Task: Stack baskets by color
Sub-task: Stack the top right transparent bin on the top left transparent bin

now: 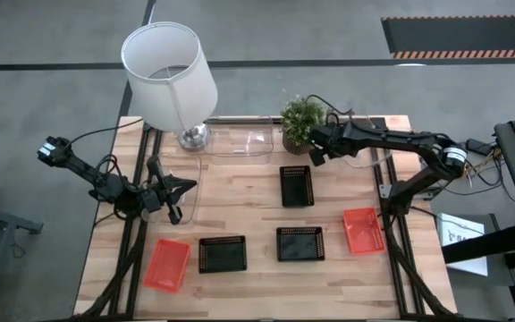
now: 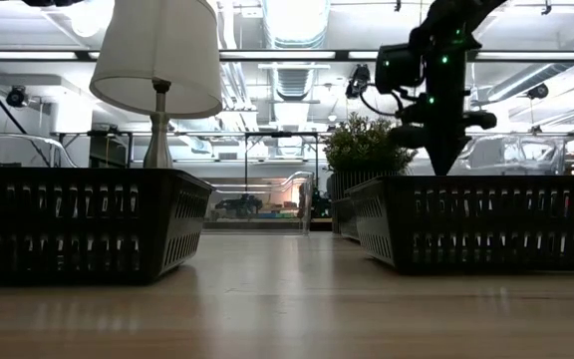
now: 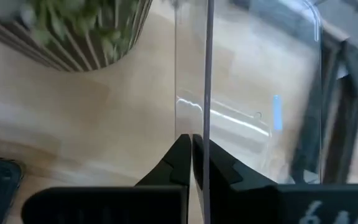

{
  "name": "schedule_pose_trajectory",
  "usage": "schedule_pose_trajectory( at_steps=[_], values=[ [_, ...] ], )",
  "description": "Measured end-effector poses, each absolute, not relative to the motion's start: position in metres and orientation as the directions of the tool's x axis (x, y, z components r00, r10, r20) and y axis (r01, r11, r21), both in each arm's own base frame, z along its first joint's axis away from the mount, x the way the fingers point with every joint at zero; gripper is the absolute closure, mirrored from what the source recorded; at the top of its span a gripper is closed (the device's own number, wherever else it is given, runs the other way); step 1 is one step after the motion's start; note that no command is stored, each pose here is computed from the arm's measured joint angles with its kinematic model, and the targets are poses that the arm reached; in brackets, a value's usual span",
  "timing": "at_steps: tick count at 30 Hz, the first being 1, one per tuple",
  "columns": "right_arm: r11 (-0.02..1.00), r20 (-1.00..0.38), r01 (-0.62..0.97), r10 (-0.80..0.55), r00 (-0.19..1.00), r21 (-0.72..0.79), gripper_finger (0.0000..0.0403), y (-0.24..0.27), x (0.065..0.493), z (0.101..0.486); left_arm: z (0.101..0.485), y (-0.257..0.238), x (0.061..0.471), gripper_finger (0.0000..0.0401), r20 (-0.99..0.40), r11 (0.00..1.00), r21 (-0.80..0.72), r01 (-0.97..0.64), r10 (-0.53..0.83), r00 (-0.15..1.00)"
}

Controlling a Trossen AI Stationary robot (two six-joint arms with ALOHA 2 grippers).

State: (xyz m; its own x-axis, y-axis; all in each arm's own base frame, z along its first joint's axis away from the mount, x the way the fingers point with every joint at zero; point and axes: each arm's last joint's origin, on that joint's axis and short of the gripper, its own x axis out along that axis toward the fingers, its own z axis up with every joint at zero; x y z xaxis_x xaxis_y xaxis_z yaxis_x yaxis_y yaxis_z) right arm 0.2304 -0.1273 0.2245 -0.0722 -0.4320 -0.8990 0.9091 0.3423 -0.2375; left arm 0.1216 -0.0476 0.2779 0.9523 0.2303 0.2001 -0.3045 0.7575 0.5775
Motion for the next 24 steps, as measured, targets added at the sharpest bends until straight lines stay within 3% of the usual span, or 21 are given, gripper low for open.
schedule_pose_trajectory(
  at_steps=[24],
  values=[
    [0.387, -0.751, 0.821, -0.656, -0.075, -0.420, 0.0394, -0.179, 0.205, 0.339, 0.279, -0.052, 0.129, 0.0401, 0.211, 0.761, 0.569, -0.311, 0.231, 0.950]
  ],
)
